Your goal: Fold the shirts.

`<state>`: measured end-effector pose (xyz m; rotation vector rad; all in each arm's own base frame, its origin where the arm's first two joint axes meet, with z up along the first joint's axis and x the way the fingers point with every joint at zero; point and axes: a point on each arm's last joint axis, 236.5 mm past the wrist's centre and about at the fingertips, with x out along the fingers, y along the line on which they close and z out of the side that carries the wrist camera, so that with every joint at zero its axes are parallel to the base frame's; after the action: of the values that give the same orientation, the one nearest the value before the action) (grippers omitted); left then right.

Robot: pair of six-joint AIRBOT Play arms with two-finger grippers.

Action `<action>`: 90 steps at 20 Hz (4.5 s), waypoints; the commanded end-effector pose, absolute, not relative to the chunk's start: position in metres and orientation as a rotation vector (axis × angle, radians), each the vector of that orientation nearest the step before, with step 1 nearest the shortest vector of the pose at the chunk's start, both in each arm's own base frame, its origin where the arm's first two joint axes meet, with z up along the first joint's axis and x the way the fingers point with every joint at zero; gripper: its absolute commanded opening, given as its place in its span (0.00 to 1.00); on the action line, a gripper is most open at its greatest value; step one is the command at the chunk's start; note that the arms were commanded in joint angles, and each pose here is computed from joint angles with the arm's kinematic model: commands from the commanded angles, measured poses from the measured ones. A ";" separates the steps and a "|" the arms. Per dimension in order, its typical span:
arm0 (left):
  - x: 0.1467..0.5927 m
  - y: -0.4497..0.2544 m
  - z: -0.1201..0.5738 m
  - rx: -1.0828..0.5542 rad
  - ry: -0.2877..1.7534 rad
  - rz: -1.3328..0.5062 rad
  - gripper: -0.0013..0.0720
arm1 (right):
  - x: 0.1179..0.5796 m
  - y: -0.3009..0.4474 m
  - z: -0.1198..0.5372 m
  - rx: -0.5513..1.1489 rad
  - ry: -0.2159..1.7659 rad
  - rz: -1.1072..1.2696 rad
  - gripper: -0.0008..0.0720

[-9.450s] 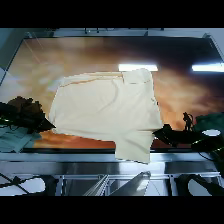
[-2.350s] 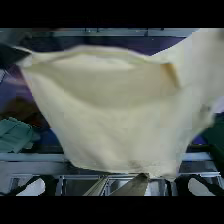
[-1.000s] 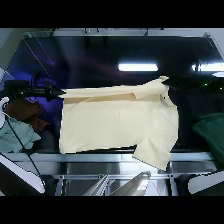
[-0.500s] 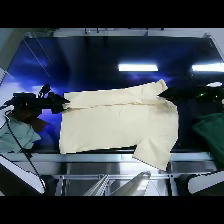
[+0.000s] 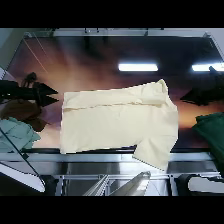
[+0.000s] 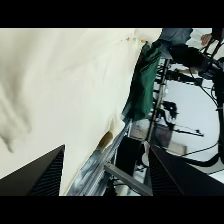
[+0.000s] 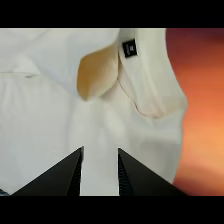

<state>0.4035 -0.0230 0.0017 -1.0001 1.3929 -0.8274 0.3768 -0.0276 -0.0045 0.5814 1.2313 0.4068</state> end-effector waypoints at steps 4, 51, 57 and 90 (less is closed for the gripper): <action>0.366 0.026 0.030 -0.630 1.273 -0.451 0.74 | 0.232 -0.009 -0.017 0.825 1.442 -0.045 0.70; 0.143 -0.080 -0.100 -0.747 1.894 -0.314 0.05 | 0.224 0.098 -0.033 1.166 1.210 0.358 0.04; 0.199 -0.018 -0.041 -0.771 1.613 -0.188 0.05 | 0.265 0.074 0.011 1.087 1.094 0.356 0.04; 0.407 -0.016 -0.085 -0.597 1.792 -0.453 0.69 | 0.425 0.070 -0.073 0.858 1.021 0.437 0.46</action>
<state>0.4014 -0.0142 -0.0999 -0.6211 1.7986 -0.4191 0.4309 0.0659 -0.0775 0.8904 1.0032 0.3938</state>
